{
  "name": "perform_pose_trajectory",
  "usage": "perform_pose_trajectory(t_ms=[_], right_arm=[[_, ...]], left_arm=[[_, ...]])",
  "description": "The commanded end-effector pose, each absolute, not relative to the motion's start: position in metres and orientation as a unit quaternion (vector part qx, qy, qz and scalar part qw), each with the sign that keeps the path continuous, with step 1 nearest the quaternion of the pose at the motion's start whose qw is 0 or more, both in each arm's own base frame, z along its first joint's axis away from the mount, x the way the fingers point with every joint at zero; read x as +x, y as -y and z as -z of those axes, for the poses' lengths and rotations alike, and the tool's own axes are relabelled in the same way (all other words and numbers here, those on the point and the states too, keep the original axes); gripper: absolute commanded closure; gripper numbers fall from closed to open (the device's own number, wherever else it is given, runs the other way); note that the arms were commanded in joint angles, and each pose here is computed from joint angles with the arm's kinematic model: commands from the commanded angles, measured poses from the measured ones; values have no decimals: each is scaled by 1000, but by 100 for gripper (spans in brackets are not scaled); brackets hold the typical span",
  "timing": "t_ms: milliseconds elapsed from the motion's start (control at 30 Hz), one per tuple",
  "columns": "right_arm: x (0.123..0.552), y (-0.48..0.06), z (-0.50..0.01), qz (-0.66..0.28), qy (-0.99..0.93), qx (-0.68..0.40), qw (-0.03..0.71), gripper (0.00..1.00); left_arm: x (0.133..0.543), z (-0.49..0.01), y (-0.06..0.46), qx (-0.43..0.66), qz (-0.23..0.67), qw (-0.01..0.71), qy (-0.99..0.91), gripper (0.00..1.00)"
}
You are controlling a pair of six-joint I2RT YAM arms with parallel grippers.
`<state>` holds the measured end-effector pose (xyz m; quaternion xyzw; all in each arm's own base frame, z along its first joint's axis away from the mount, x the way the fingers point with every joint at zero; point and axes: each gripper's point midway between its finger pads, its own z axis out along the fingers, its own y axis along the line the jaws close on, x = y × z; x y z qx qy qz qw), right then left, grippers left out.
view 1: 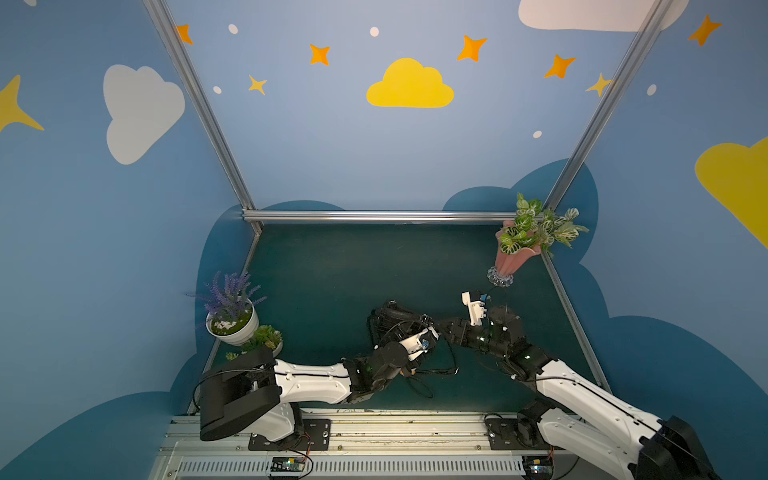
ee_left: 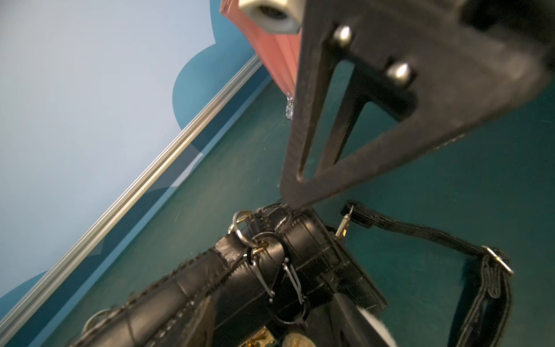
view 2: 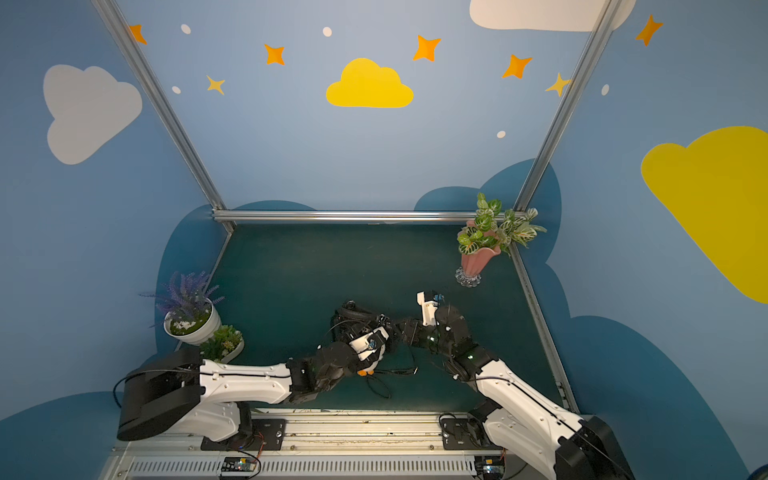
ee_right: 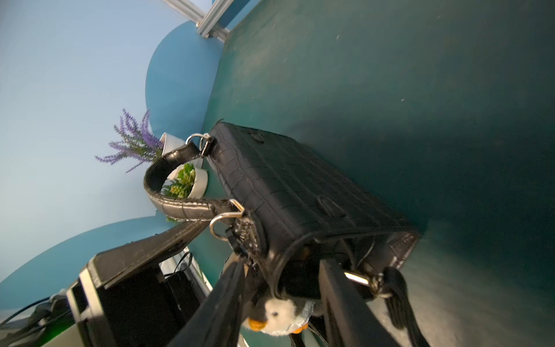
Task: Remove the decoration from the bag
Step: Remove the decoration item from the bag.
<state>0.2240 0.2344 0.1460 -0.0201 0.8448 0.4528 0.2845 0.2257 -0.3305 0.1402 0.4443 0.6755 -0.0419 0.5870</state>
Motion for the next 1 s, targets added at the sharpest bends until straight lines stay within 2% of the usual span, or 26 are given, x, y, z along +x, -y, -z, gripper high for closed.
perform_pose_trajectory(t_ms=[0, 133, 367, 633, 967], right_arm=[[225, -252, -167, -509, -814, -26, 279, 58], [228, -255, -153, -505, -824, -6, 257, 67], [228, -257, -146, -505, -826, -3, 249, 84], [229, -253, -147, -499, -829, 4, 254, 85], [230, -250, -151, -499, -826, 9, 263, 85]], left_arm=[[223, -137, 337, 449, 65, 577, -679, 33], [223, -135, 340, 451, 70, 573, -681, 33], [229, -131, 345, 454, 58, 583, -671, 38], [244, -129, 337, 399, 25, 589, -702, 49], [247, -121, 334, 364, 23, 580, -728, 56]])
